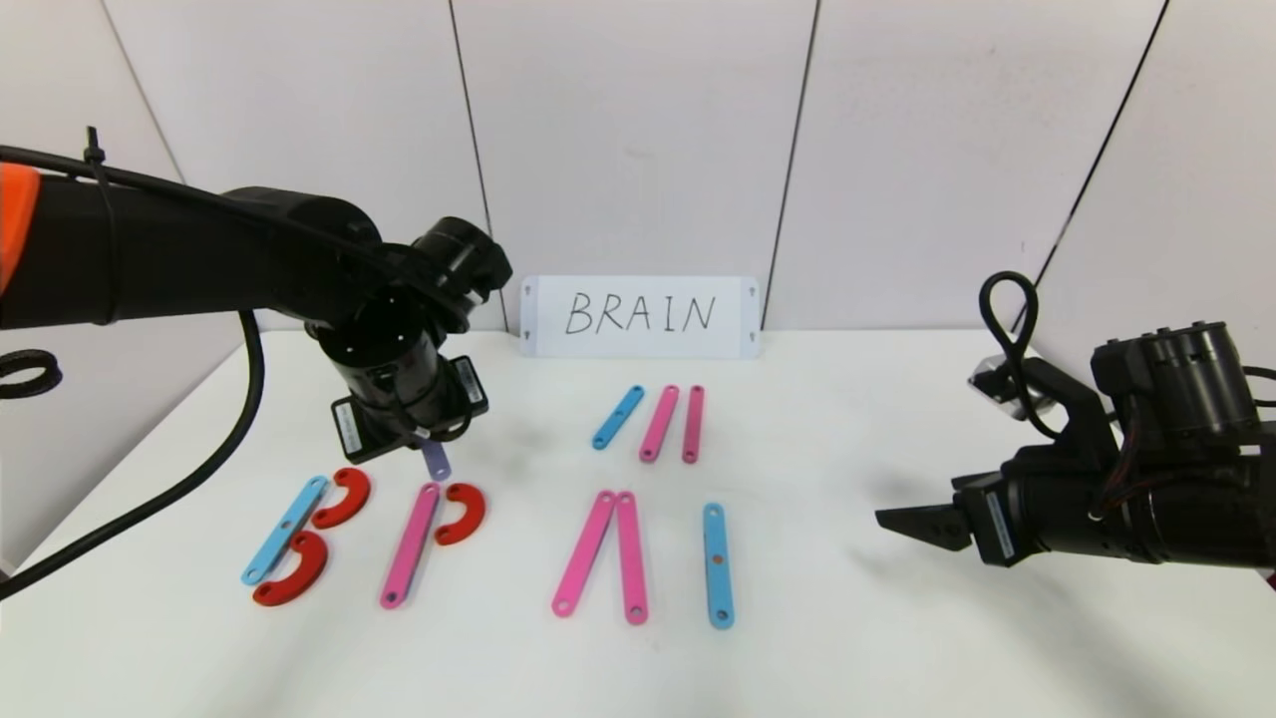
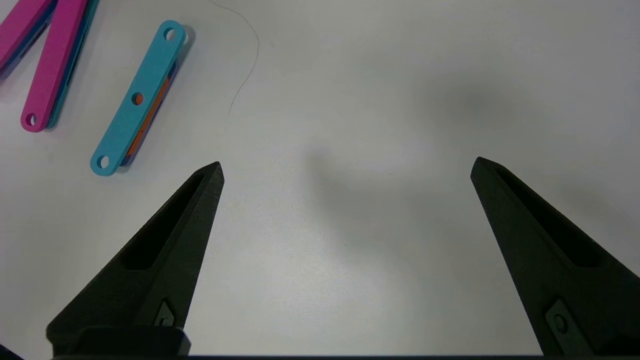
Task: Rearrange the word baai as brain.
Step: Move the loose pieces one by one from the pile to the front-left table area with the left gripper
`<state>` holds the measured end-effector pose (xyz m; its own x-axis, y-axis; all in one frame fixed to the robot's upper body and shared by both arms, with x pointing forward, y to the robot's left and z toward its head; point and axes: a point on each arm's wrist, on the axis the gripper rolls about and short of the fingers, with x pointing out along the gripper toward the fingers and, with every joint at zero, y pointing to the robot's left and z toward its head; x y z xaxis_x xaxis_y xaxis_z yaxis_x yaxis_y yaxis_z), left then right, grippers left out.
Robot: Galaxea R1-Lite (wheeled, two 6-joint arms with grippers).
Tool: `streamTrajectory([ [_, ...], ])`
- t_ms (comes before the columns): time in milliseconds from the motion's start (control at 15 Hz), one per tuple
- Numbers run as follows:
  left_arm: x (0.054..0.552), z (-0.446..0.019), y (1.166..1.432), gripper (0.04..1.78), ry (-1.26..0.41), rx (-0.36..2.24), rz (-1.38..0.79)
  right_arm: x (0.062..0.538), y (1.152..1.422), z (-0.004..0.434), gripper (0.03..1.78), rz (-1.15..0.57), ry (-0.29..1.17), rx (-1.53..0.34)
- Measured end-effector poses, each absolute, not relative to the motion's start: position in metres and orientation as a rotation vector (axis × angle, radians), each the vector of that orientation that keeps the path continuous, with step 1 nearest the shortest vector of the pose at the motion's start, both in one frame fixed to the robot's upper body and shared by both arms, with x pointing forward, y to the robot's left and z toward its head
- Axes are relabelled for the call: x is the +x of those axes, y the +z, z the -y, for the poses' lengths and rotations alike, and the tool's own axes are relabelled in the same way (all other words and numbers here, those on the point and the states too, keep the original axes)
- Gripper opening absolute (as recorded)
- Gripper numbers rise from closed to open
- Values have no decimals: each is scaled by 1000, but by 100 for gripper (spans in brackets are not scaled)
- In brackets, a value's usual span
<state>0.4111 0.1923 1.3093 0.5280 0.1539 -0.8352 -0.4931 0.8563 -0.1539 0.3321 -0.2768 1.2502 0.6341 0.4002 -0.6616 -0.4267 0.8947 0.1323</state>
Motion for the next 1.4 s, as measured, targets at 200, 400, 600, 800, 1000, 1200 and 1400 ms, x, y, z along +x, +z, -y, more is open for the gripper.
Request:
streamTrajectory([
  [200, 394, -189, 1293, 27, 424, -396, -979, 333, 1250, 277, 173, -748, 470, -38],
  [400, 388, -182, 1277, 27, 406, -430, -964, 335, 1249, 277, 173, -751, 470, -38],
  [600, 380, -179, 1267, 27, 450, -470, -983, 335, 1249, 277, 173, -753, 471, -37],
  [800, 373, -176, 1257, 27, 477, -476, -999, 335, 1248, 277, 173, -756, 470, -37],
  [1000, 368, -170, 1251, 27, 484, -477, -1012, 335, 1248, 277, 173, -755, 469, -38],
  [1200, 362, -166, 1247, 27, 491, -476, -1024, 335, 1248, 277, 173, -755, 469, -38],
  [1400, 357, -164, 1241, 27, 492, -457, -1040, 335, 1248, 277, 173, -755, 467, -38],
])
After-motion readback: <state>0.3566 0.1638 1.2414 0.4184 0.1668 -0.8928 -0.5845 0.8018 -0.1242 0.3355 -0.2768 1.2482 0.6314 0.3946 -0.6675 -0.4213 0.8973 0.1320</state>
